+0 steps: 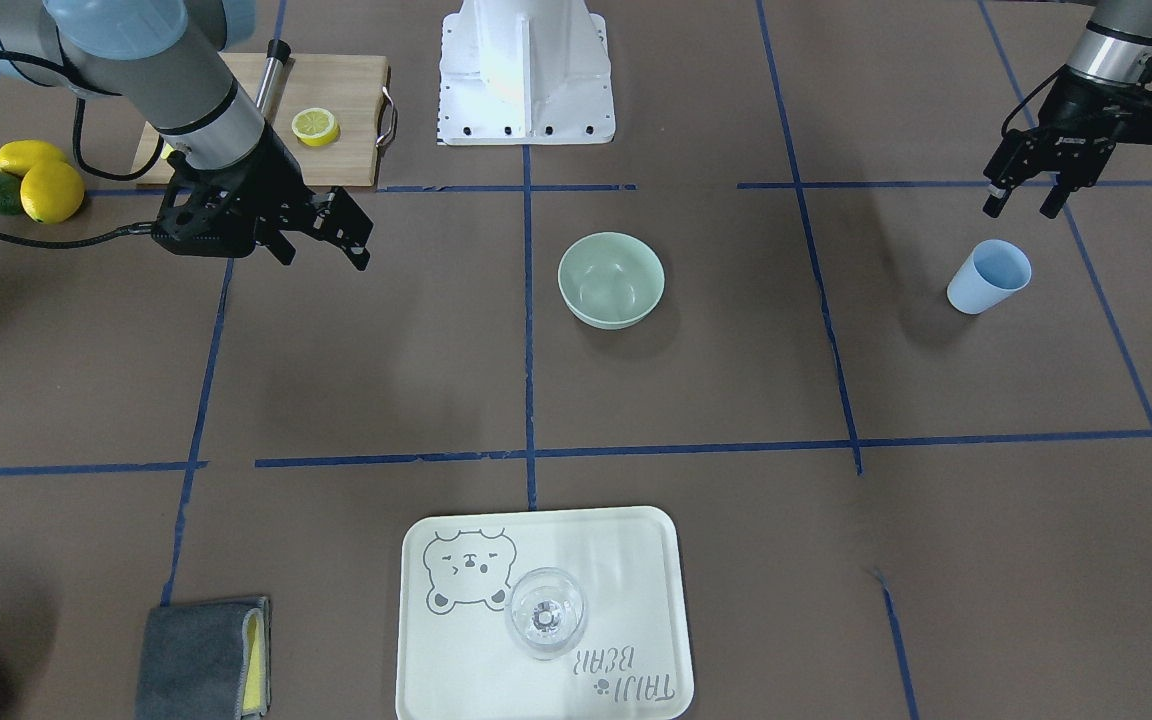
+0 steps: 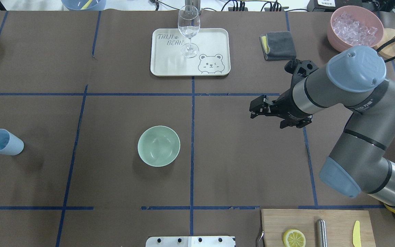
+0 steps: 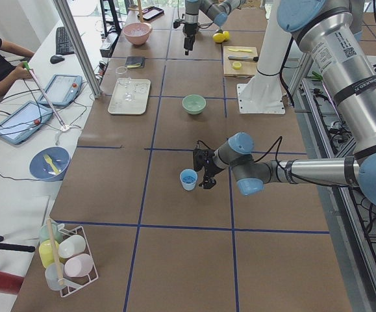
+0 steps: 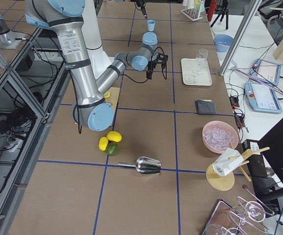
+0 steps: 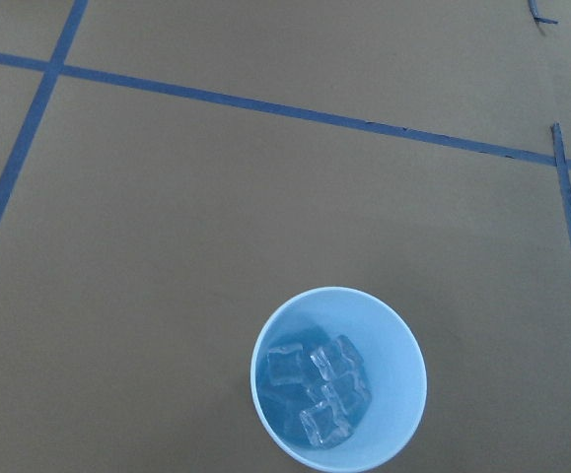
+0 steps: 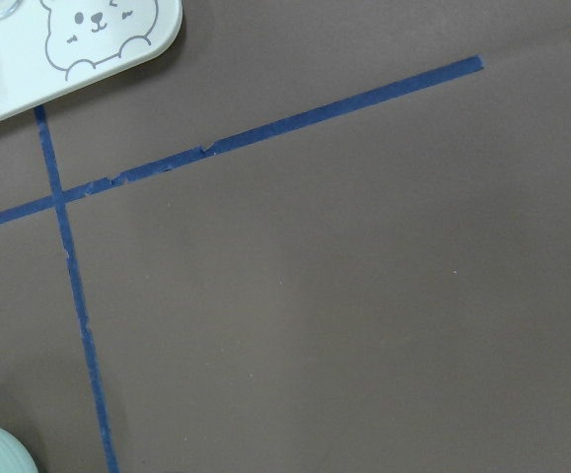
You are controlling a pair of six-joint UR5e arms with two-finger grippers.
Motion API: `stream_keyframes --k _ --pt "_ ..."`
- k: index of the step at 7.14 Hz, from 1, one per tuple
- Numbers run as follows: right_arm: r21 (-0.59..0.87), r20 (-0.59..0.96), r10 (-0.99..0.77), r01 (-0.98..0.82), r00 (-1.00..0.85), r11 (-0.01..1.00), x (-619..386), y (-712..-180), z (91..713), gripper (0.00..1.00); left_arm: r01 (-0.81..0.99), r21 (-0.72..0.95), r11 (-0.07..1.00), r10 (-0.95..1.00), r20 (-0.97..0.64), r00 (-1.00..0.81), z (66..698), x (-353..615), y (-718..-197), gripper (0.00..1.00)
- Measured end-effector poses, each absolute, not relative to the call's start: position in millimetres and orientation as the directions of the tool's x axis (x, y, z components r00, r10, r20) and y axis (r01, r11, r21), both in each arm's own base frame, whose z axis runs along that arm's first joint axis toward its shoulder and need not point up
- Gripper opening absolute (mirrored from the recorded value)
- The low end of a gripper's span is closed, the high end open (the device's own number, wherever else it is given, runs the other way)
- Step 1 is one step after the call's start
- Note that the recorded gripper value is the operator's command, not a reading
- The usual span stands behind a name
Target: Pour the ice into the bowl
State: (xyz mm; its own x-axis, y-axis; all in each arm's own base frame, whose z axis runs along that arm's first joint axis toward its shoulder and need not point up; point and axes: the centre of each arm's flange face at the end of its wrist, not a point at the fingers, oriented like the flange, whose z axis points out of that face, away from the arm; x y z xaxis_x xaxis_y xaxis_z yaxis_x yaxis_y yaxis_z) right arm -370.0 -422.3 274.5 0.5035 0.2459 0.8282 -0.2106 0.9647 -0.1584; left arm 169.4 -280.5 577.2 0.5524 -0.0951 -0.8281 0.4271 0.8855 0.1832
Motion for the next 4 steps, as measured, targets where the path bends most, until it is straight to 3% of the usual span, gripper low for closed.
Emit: stream_keyframes --k 4 --pt "-0.158 0.828 0.245 -0.211 0.504 0.965 -371 -423 275 1.00 0.487 0.354 0.798 -0.054 -0.764 0.643 588 213 -256 1.00"
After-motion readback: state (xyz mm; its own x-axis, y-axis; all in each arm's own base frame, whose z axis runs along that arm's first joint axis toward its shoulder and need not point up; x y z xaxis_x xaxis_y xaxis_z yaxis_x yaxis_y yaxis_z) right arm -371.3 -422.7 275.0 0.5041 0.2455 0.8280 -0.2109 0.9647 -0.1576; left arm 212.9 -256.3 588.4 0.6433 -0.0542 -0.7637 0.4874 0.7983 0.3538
